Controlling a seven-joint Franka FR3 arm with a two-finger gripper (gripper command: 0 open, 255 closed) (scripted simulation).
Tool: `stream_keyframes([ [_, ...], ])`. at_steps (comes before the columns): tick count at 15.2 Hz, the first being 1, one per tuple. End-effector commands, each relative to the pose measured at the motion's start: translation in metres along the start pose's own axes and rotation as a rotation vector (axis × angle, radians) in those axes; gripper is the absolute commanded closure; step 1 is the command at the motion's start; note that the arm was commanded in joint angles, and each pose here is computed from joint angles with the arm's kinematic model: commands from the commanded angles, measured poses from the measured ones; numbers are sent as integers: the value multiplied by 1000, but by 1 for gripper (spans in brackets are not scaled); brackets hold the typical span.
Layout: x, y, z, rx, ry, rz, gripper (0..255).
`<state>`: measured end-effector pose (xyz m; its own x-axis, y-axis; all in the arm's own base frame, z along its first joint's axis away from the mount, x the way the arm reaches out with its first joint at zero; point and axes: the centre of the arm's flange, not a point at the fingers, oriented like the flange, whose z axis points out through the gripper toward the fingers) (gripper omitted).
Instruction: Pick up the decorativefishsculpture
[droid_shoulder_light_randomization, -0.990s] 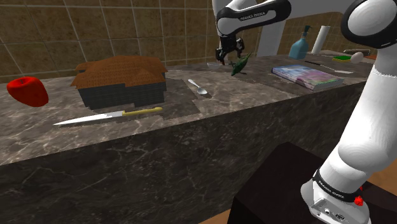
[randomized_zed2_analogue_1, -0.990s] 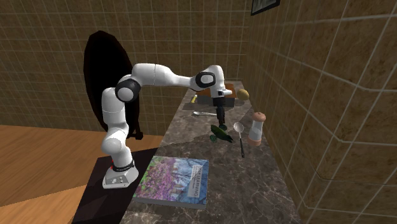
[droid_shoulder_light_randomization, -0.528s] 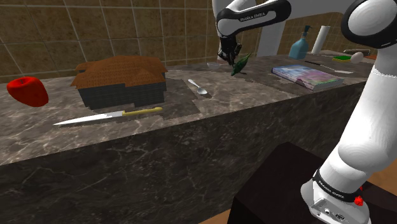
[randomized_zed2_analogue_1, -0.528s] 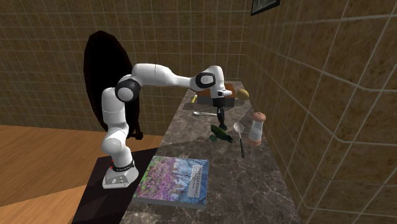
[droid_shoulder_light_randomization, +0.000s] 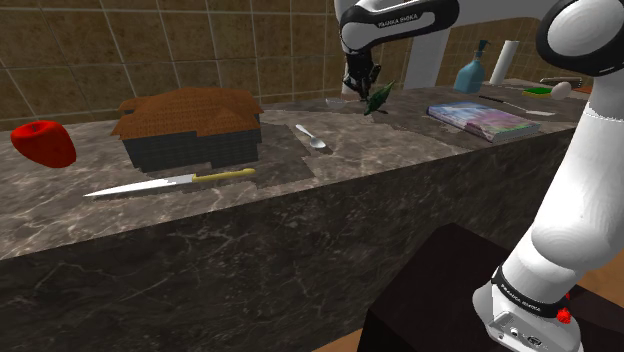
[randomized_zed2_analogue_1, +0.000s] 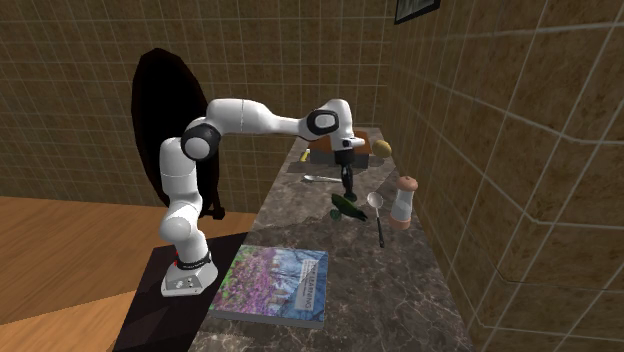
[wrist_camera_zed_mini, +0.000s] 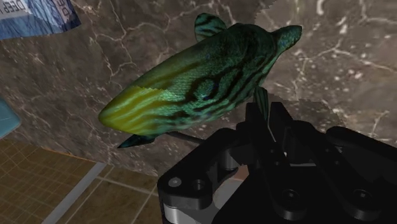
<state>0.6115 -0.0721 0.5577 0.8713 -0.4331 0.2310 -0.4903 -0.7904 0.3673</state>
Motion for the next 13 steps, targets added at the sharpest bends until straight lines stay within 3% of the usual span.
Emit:
stream_keyframes([
  [1, 3, 5, -10, 0, 0, 0, 255],
  [13, 16, 24, -58, 0, 0, 0, 255],
])
